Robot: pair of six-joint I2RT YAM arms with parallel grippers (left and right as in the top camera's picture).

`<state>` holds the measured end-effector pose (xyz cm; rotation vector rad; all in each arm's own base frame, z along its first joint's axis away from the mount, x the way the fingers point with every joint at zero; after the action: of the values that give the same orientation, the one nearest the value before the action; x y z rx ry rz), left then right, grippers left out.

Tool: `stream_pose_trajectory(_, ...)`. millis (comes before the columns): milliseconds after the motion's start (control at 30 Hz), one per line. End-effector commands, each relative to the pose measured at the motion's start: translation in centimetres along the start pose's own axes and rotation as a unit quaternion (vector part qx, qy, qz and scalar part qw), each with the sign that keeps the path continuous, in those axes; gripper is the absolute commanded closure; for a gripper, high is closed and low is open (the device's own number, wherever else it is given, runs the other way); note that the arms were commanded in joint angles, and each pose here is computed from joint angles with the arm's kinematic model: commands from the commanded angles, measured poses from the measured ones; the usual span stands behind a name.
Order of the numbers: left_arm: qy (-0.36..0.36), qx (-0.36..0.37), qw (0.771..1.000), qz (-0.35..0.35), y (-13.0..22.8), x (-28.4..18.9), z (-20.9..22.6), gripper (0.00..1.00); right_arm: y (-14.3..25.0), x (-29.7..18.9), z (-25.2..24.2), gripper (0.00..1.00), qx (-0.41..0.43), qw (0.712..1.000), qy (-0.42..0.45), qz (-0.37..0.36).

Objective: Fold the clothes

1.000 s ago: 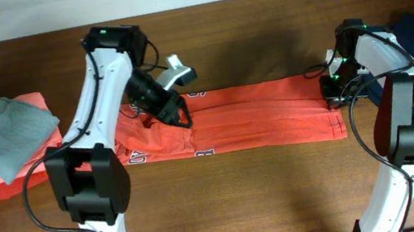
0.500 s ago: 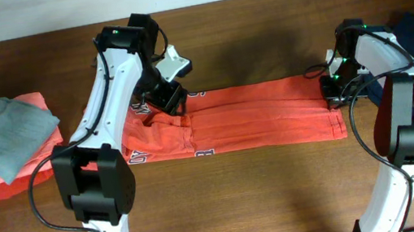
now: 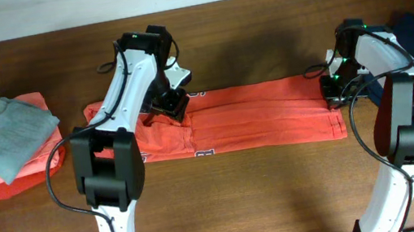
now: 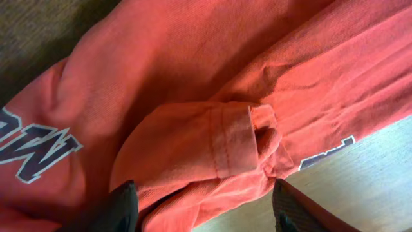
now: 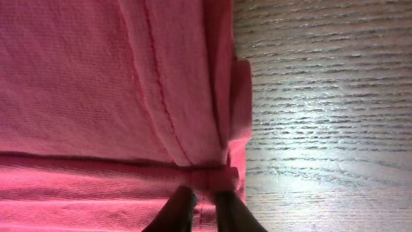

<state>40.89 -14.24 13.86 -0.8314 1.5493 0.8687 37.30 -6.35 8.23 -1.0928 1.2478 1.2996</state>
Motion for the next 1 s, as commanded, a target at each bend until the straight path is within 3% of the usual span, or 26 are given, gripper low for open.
stream_pose_trajectory(0, -0.004, -0.003, 1.0, 0.013, -0.4, 1.3, -0.2, 0.37, 0.7, 1.2, 0.0, 0.83, 0.003, 1.0, -0.007, 0.021)
stream_pose_trajectory(100, -0.006, 0.003, 1.0, 0.007, -0.8, 1.6, -0.6, 0.4, 0.7, 1.2, 0.0, 0.83, 0.003, 1.0, -0.007, 0.021)
stream_pose_trajectory(333, -0.009, 0.008, 1.0, -0.003, -1.3, 1.7, -0.9, 0.57, 0.7, 1.2, 0.0, 0.83, 0.003, 1.0, -0.007, 0.021)
stream_pose_trajectory(433, -0.012, 0.008, 1.0, -0.002, -1.2, 1.7, -0.8, 0.94, 0.7, 1.2, 0.0, 0.83, 0.003, 1.0, -0.007, 0.021)
stream_pose_trajectory(467, -0.013, 0.007, 1.0, -0.002, -1.2, 1.7, -0.8, 0.99, 0.7, 1.2, 0.0, 0.83, 0.003, 1.0, -0.007, 0.021)
stream_pose_trajectory(633, 0.017, -0.001, 0.999, -0.042, -2.2, -0.4, -1.7, 0.99, 0.7, 1.2, 0.0, 0.83, 0.003, 1.0, -0.007, 0.021)
stream_pose_trajectory(767, 0.103, 0.017, 0.99, -0.095, -3.6, -2.3, -3.8, 0.99, 0.7, 1.2, 0.0, 0.83, 0.003, 1.0, -0.007, 0.021)
stream_pose_trajectory(867, 0.121, 0.023, 0.988, -0.09, -3.6, -2.1, -4.8, 0.99, 0.7, 1.2, 0.0, 0.83, 0.003, 1.0, -0.007, 0.021)
stream_pose_trajectory(900, 0.121, 0.026, 0.989, -0.085, -3.5, -2.0, -5.1, 0.98, 0.7, 1.2, 0.0, 0.83, 0.003, 1.0, -0.007, 0.021)
stream_pose_trajectory(967, 0.122, 0.031, 0.989, -0.08, -3.5, -1.9, -5.7, 0.81, 0.7, 1.2, 0.0, 0.83, 0.003, 1.0, -0.007, 0.021)
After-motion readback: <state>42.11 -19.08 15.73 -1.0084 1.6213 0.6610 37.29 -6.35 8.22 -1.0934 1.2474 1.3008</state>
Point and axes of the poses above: each gripper's point midway between its finger pads, its own x axis out along the fingers, its own z axis along the line the jaws close on, y = z × x, the point moved 8 cm from there along -x, back along the fingers, and after that the axes turned 6 degrees about -x, right-handed, at the moved point
